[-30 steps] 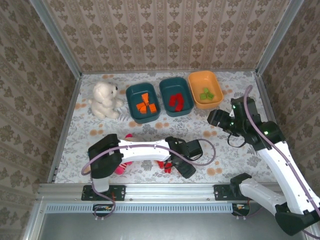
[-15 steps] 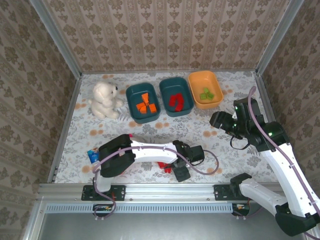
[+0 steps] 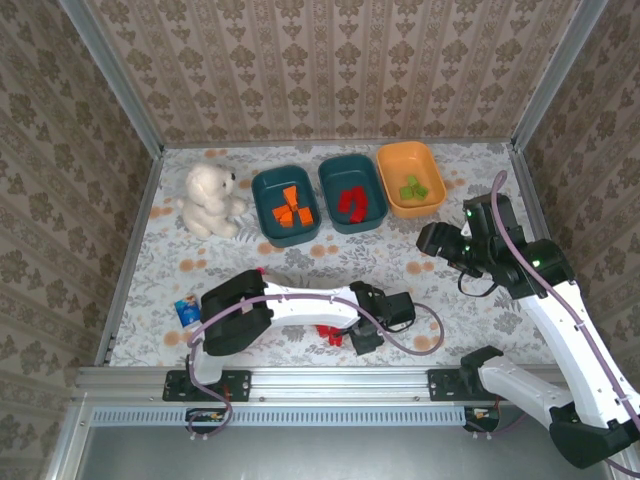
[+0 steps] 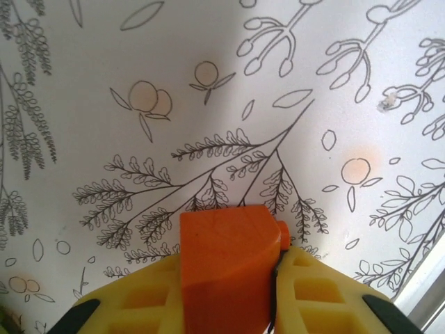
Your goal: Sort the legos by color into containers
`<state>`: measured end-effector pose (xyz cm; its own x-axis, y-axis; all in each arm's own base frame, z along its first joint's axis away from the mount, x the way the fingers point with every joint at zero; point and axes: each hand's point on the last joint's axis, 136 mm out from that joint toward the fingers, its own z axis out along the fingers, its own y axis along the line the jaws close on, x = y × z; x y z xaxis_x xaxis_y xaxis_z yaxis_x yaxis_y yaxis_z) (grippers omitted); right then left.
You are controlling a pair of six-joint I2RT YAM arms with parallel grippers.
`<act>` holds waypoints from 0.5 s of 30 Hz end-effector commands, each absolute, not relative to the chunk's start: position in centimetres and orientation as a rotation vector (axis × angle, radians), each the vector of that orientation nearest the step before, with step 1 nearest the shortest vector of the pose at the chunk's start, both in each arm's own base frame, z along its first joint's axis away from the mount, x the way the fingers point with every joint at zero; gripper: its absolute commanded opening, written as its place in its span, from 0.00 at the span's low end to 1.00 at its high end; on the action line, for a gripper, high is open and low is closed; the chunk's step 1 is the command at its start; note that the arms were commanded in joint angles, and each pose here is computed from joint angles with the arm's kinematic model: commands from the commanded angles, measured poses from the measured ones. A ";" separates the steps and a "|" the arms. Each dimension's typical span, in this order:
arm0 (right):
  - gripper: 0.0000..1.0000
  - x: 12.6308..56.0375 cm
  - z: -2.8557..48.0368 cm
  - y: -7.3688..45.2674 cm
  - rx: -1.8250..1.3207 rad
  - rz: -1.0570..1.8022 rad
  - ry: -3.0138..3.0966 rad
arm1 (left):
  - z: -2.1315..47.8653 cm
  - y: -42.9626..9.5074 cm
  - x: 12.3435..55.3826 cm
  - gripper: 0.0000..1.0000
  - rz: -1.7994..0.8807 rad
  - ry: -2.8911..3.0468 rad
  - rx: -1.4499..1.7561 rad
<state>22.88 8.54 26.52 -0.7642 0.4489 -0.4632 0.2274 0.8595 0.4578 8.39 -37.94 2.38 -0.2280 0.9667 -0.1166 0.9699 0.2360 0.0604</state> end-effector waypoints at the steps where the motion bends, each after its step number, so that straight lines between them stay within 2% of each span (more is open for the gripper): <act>1: 0.76 23.4 28.1 9.1 0.482 0.564 2.424 | 2.5 -37.0 9.7 0.20 0.033 2.382 1.814; 6: 0.76 24.0 30.8 10.1 0.409 0.641 2.358 | 5.7 -36.6 12.4 0.19 -0.033 2.451 1.593; 15: 0.76 26.9 36.4 14.8 0.219 0.918 2.237 | 12.7 -33.1 22.5 0.20 -0.172 2.556 1.034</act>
<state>25.62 12.22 34.53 -0.7258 0.4371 -0.5312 0.0233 0.7874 0.6161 19.97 -34.36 10.72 -0.5837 0.7362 -0.3426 0.7730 0.6330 0.0431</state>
